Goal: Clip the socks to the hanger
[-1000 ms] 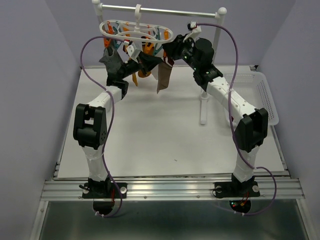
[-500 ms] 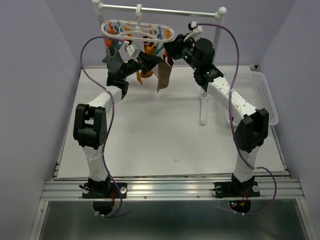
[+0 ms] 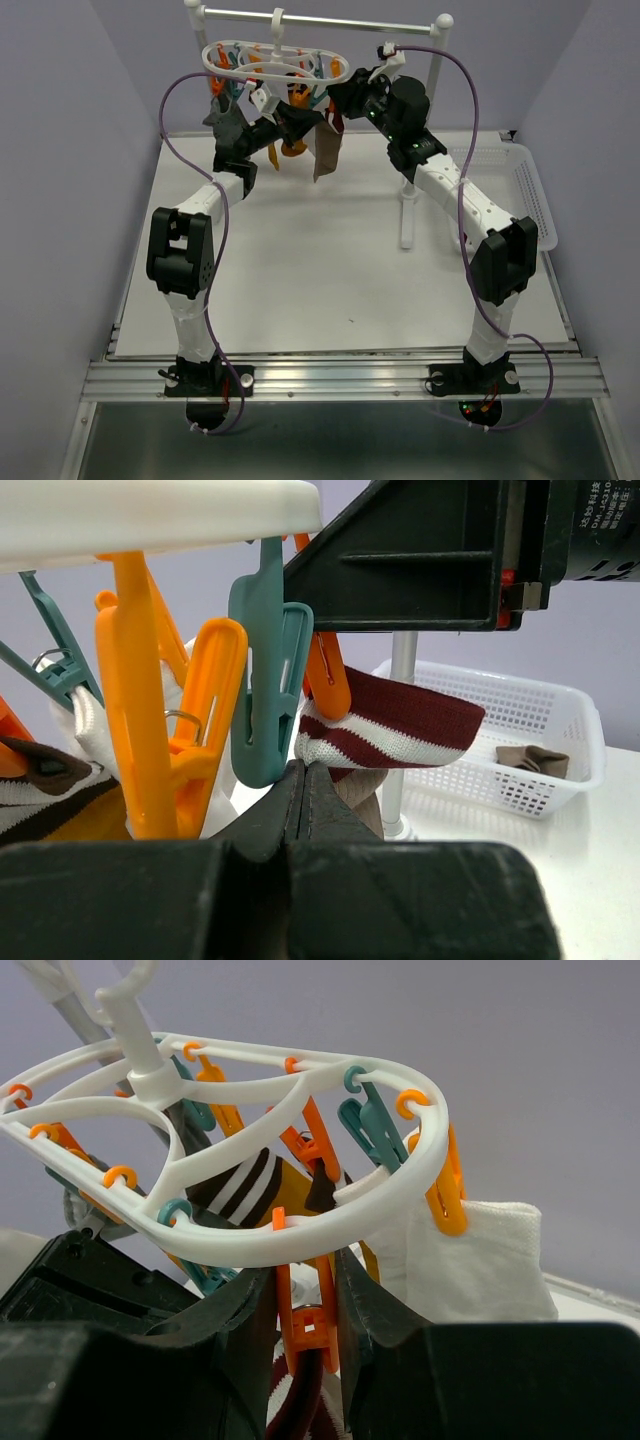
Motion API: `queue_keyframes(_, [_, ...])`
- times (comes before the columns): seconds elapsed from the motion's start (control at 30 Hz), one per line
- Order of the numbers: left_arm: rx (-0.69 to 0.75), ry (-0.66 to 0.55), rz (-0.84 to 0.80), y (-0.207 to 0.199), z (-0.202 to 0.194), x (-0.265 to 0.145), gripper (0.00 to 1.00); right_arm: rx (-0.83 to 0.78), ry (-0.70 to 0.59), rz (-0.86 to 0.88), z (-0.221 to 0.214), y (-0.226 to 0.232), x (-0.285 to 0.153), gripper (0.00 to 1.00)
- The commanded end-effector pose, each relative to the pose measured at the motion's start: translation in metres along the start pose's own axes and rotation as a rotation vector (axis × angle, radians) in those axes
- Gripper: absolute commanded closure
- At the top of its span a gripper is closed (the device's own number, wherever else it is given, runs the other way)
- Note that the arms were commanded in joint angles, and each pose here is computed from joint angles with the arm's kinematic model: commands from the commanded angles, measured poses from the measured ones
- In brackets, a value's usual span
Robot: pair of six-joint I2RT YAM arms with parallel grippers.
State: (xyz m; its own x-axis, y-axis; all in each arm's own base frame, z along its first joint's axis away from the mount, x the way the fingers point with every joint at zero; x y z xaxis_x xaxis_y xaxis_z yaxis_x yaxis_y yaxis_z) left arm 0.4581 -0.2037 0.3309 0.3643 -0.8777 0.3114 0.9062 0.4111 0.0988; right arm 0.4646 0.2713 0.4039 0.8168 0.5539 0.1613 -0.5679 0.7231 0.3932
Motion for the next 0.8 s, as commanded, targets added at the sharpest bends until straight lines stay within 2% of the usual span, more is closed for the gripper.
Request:
queue_keyframes(0.0, [0.082, -0.058, -0.019, -0.0067, 0.0249, 0.0061, 1.0, 0.008, -0.108, 0.038, 0.0354, 0.0144, -0.0069, 0.98])
queue_keyframes(0.13, [0.083, -0.053, -0.011, -0.0066, 0.0249, 0.0063, 1.0, 0.02, -0.108, 0.037, 0.0354, 0.0151, -0.0093, 0.94])
queue_keyframes(0.17, [0.083, -0.055, -0.011, -0.0069, 0.0253, 0.007, 1.0, 0.022, -0.109, 0.035, 0.0358, 0.0151, -0.01, 0.87])
queue_keyframes(0.23, [0.08, -0.055, -0.009, -0.0075, 0.0254, 0.0073, 1.0, 0.026, -0.108, 0.028, 0.0349, 0.0142, -0.0113, 0.8])
queue_keyframes(0.27, [0.08, -0.056, -0.011, -0.008, 0.0256, 0.008, 1.0, 0.027, -0.111, 0.025, 0.0359, 0.0145, -0.012, 0.71])
queue_keyframes(0.3, [0.077, -0.054, -0.012, -0.0082, 0.0254, 0.0079, 1.0, 0.028, -0.111, 0.022, 0.0356, 0.0141, -0.0124, 0.68])
queue_keyframes(0.37, [0.073, -0.056, -0.009, -0.0088, 0.0254, 0.009, 0.91, 0.025, -0.112, 0.019, 0.0366, 0.0142, -0.0138, 0.65])
queue_keyframes(0.47, [0.069, -0.06, -0.002, -0.0084, 0.0268, 0.0093, 0.89, 0.019, -0.111, 0.018, 0.0361, 0.0139, -0.0149, 0.55])
queue_keyframes(0.53, [0.063, -0.057, -0.001, -0.0084, 0.025, 0.0097, 0.89, 0.019, -0.111, 0.015, 0.0363, 0.0137, -0.0156, 0.52])
queue_keyframes(0.57, [0.063, -0.057, -0.001, -0.0086, 0.0255, 0.0097, 0.89, 0.018, -0.113, 0.013, 0.0369, 0.0137, -0.0162, 0.4])
queue_keyframes(0.63, [0.06, -0.056, -0.004, -0.0094, 0.0252, 0.0101, 0.89, 0.016, -0.112, 0.015, 0.0365, 0.0137, -0.0163, 0.32])
queue_keyframes(0.67, [0.062, -0.056, -0.004, -0.0092, 0.0255, 0.0103, 0.89, 0.014, -0.109, 0.019, 0.0356, 0.0138, -0.0163, 0.24])
queue_keyframes(0.73, [0.059, -0.054, -0.005, -0.0095, 0.0257, 0.011, 0.89, 0.015, -0.11, 0.023, 0.0364, 0.0146, -0.0163, 0.14])
queue_keyframes(0.77, [0.058, -0.052, -0.008, -0.0101, 0.0257, 0.0117, 0.89, 0.015, -0.111, 0.025, 0.0367, 0.0149, -0.0167, 0.0])
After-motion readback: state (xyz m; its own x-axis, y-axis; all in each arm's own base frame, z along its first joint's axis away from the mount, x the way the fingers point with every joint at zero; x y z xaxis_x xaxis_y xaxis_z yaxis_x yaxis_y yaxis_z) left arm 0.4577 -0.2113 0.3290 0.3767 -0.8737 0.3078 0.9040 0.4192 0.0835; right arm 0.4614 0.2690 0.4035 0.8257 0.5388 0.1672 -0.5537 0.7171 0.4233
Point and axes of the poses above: each gripper's point midway between its finger pads, its own x axis out along the fingers, its own y axis along the line the jaws close on, z = x × y, the point moved 7 cm from there along -x, back along the fingers, and after that the axes turned 4 degrees about x, right-handed, at the moved point
